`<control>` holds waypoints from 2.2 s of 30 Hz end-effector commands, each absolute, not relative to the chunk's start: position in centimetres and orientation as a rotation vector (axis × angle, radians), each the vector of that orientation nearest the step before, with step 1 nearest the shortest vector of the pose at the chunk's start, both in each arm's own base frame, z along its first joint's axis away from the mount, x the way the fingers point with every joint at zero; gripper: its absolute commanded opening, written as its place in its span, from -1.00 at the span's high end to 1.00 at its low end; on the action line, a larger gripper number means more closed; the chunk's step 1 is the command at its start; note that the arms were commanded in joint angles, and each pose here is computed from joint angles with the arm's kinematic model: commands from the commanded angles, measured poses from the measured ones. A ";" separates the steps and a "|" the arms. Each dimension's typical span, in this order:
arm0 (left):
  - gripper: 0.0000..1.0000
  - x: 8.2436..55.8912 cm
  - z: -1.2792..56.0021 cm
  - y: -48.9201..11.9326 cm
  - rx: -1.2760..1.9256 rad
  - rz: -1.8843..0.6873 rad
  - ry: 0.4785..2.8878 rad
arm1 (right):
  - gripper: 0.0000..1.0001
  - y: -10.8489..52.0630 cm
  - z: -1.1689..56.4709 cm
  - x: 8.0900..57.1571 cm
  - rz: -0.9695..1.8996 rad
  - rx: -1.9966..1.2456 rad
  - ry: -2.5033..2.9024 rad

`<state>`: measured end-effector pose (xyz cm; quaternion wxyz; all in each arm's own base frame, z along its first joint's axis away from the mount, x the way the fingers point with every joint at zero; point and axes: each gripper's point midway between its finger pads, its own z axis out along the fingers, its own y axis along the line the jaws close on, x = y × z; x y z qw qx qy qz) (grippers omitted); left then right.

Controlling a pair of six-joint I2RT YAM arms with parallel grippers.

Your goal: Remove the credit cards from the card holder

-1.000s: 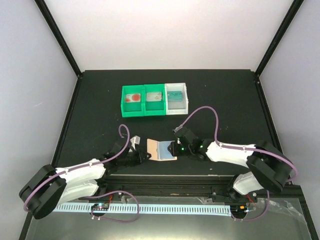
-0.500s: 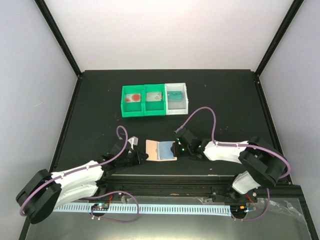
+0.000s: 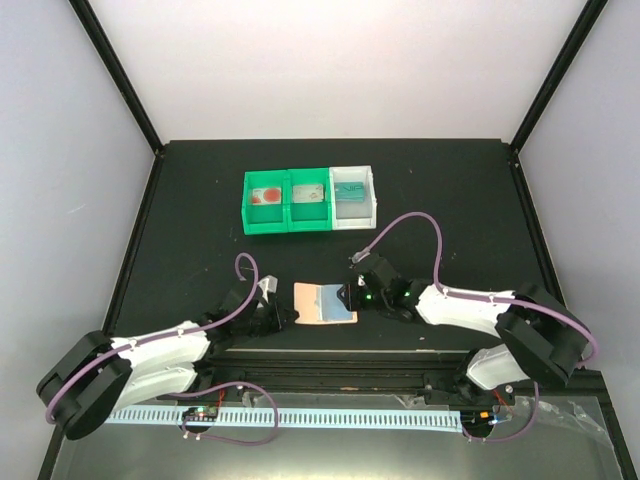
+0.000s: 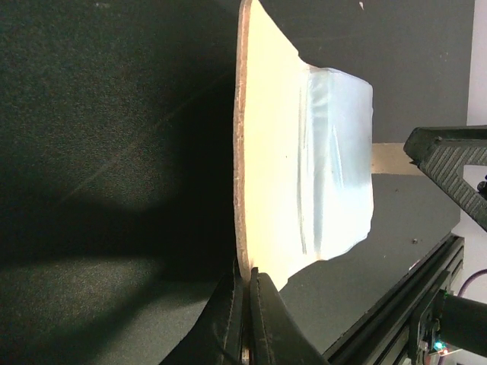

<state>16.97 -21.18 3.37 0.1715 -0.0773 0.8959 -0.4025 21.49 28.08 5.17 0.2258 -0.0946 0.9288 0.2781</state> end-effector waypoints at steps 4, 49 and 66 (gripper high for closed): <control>0.97 17.2 3.7 -21.6 -0.261 -1.191 2.514 | 0.46 28.4 4.1 21.2 0.819 -0.197 2.592; 0.95 17.2 3.4 -22.1 -0.248 -1.165 2.526 | 0.33 32.8 4.8 20.5 1.108 -0.260 2.585; 0.68 16.9 3.4 -22.0 -0.246 -1.156 2.536 | 0.30 34.1 7.6 19.7 1.257 -0.356 2.499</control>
